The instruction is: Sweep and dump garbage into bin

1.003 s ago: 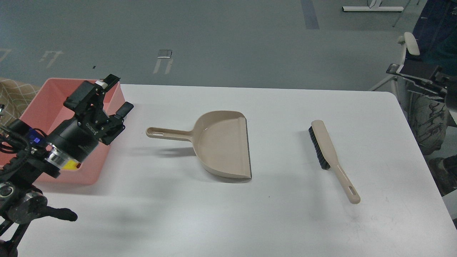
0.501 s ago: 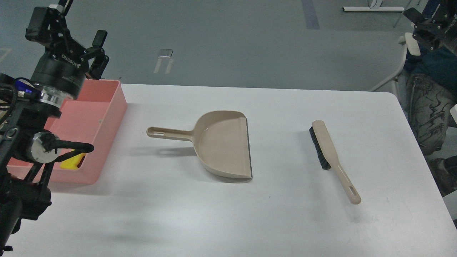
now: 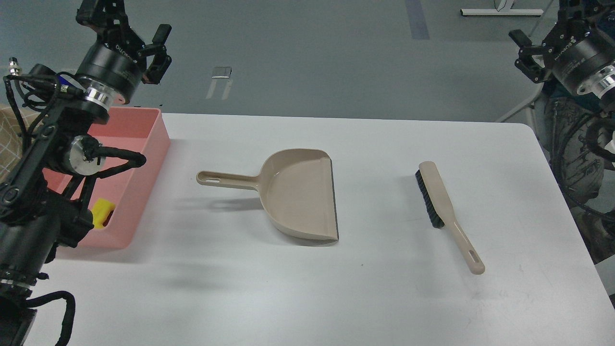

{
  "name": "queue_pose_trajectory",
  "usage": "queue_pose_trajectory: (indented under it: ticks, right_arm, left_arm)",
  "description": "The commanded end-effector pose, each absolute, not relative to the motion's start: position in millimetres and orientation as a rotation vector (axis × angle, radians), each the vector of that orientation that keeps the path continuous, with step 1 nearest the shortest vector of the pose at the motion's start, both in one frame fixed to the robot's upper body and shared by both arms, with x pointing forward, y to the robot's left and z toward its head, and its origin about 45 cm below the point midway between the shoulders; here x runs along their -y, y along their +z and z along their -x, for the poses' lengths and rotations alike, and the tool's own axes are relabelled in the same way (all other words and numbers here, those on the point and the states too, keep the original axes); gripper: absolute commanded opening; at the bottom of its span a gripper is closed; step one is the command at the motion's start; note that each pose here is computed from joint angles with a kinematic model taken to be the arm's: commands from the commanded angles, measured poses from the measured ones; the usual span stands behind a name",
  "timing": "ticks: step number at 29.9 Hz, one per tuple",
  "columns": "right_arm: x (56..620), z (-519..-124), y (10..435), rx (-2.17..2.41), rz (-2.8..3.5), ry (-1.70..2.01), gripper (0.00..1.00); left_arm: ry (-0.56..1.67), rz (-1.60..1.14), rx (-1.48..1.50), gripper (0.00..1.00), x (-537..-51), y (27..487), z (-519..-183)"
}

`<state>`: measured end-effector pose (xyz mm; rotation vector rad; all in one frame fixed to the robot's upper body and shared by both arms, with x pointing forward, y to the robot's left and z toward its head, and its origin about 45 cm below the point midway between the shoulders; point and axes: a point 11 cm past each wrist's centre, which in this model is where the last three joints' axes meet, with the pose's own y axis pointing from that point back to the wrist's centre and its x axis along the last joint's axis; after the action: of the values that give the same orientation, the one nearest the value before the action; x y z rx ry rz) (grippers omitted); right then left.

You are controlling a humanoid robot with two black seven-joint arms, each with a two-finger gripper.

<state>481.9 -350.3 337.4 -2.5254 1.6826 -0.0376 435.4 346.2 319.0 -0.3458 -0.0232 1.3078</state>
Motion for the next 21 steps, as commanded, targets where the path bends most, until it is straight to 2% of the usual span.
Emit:
queue_pose_trajectory:
  ticks: [1,7,15,21]
  right_arm:
    - [340.1,-487.3,329.5,-1.733,2.466,0.001,1.0]
    - [307.3,-491.4,318.1,-1.675,2.464,0.066,1.0]
    - [276.5,-491.6,299.4,-1.633,2.464,0.153,1.0]
    - [278.4,-491.9,296.3,-1.648,2.456,0.166,1.0]
  left_arm:
    - [1.3,0.358,-0.036,0.98,-339.9,304.4,-444.6]
    - [1.336,0.397,-0.081,0.98,-330.0,298.1,-451.4]
    - [1.388,0.652,-0.277,0.98,-333.6,296.7,-453.4]
    - [1.395,0.601,-0.271,0.98,-350.4,296.0,-450.0]
